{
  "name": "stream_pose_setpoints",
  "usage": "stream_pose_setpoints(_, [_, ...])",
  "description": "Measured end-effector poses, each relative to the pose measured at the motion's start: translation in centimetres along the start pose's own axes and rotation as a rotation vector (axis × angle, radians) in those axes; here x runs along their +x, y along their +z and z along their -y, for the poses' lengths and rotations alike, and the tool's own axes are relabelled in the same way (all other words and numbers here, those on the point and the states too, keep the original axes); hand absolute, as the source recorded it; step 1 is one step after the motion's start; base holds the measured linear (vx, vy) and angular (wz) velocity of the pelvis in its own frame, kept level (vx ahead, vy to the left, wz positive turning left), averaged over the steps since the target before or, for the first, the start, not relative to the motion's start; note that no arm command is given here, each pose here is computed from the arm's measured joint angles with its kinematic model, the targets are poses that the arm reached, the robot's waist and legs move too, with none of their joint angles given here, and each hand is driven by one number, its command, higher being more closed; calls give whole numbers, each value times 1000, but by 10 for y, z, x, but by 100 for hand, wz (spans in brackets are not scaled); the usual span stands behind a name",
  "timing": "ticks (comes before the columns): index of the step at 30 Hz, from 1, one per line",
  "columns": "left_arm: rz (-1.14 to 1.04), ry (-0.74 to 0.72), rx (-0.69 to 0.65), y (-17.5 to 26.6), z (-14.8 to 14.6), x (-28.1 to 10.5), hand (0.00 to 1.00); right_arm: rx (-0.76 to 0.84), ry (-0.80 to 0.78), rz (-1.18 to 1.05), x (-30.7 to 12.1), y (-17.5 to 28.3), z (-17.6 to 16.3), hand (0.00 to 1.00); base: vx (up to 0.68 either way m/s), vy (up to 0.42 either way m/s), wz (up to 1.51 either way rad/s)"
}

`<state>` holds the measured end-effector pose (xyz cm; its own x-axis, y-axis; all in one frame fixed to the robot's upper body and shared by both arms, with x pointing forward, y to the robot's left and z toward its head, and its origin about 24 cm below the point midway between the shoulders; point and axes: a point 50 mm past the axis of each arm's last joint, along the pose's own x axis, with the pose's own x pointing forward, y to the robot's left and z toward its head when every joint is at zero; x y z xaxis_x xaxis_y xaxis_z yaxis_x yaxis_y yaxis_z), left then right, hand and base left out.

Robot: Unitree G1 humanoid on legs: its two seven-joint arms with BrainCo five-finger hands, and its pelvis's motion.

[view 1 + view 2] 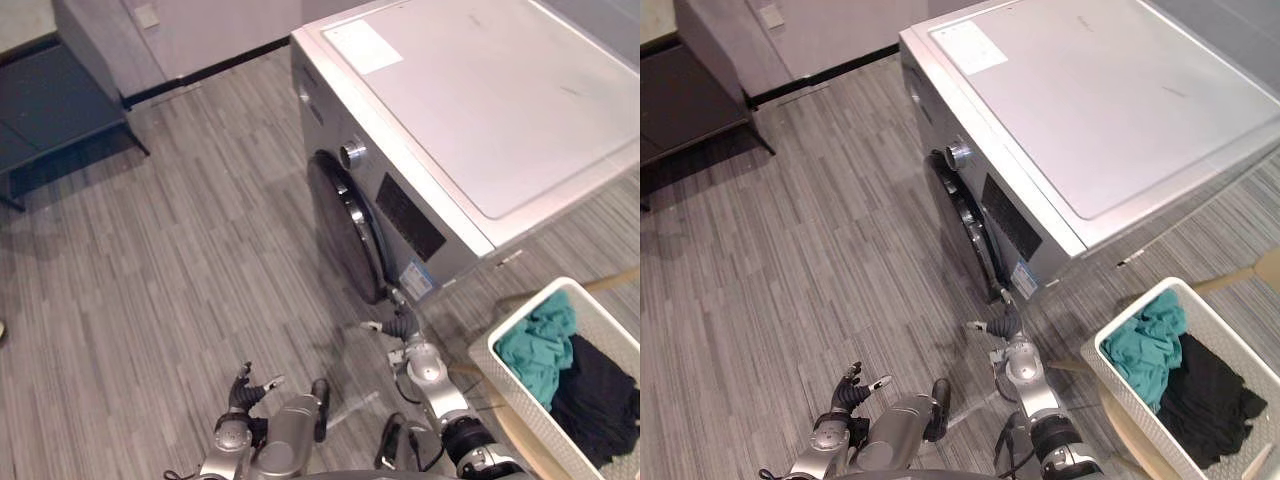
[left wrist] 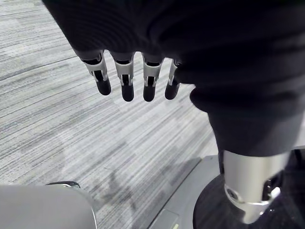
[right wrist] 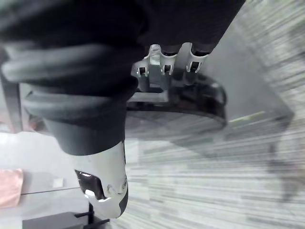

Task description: Pick up the laundry basket with both hands and put the clothes into the washing machine.

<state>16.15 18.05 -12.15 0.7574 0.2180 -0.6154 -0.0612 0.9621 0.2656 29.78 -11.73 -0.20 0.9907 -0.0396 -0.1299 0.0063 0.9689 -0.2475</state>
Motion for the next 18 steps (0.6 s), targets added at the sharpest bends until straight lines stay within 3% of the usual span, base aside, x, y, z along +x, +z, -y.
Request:
stream_pose_setpoints(8, [107,-28,-10,30,9,6,0,28,-139,229,52,90,32,0,-5,-50,24])
stream_pose_setpoints(11, [130,-27,-23,37,10,7,0,88,-181,246,56,103,34,0,-38,-82,23])
stream_pose_setpoints(16, [173,-16,-30,53,13,13,0,218,-165,265,62,126,26,0,-93,-94,23])
stream_pose_setpoints(18, [177,-8,-31,55,14,13,0,295,-92,285,60,142,2,0,-122,-115,37])
